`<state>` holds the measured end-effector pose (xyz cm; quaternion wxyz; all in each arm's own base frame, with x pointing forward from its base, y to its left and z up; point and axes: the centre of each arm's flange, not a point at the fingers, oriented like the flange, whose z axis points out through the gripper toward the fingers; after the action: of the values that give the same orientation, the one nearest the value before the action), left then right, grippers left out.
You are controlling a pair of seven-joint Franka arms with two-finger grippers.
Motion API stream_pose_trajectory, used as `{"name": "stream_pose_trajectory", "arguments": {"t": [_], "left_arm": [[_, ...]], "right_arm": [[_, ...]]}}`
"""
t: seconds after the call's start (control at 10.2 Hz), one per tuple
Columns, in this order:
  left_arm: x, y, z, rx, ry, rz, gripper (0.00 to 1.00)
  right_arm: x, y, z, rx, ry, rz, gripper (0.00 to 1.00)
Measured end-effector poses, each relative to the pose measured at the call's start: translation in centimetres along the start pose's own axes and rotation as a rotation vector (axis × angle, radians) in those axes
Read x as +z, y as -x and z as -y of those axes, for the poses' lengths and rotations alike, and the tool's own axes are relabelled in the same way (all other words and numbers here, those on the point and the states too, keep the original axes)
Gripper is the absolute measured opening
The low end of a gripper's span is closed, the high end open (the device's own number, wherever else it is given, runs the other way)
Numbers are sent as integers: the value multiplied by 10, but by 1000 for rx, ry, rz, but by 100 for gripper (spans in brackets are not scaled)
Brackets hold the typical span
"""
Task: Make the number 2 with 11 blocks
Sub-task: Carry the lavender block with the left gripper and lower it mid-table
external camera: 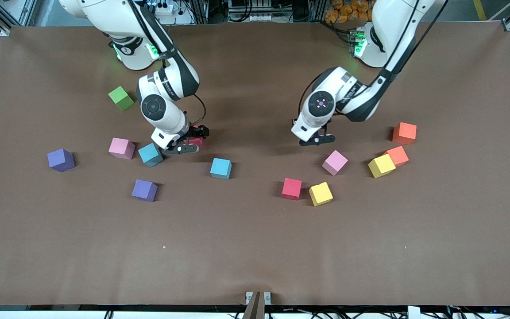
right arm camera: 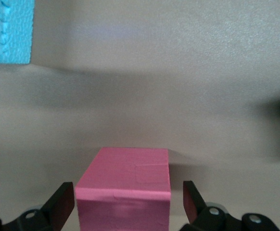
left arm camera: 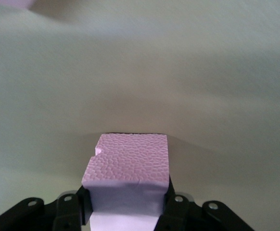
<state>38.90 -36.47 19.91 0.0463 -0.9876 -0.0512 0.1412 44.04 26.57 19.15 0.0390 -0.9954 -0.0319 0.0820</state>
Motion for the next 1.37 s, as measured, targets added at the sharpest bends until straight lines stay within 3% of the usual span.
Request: {"name": "stream_pose_trajectory", "arguments": {"t": [0.1, 0.29, 0.39, 0.69, 0.88, 1.37], "left_arm": [[1, 20, -19, 2, -2, 0, 56], [-3, 59, -58, 27, 16, 2, 56], [-6, 73, -72, 57, 22, -5, 56], [-10, 126, -129, 127, 72, 25, 56], [4, 153, -158, 169, 67, 40, 56], [26, 161, -174, 175, 53, 60, 56]], "right_arm": [[0, 1, 3, 0, 1, 0, 100], [1, 5, 11, -8, 3, 0, 68], [-1, 5, 11, -7, 1, -3, 62], [-29, 1, -2, 3, -9, 31, 61], [-56, -6, -28, -25, -30, 44, 61], [-69, -18, -79, -112, -55, 58, 61]]}}
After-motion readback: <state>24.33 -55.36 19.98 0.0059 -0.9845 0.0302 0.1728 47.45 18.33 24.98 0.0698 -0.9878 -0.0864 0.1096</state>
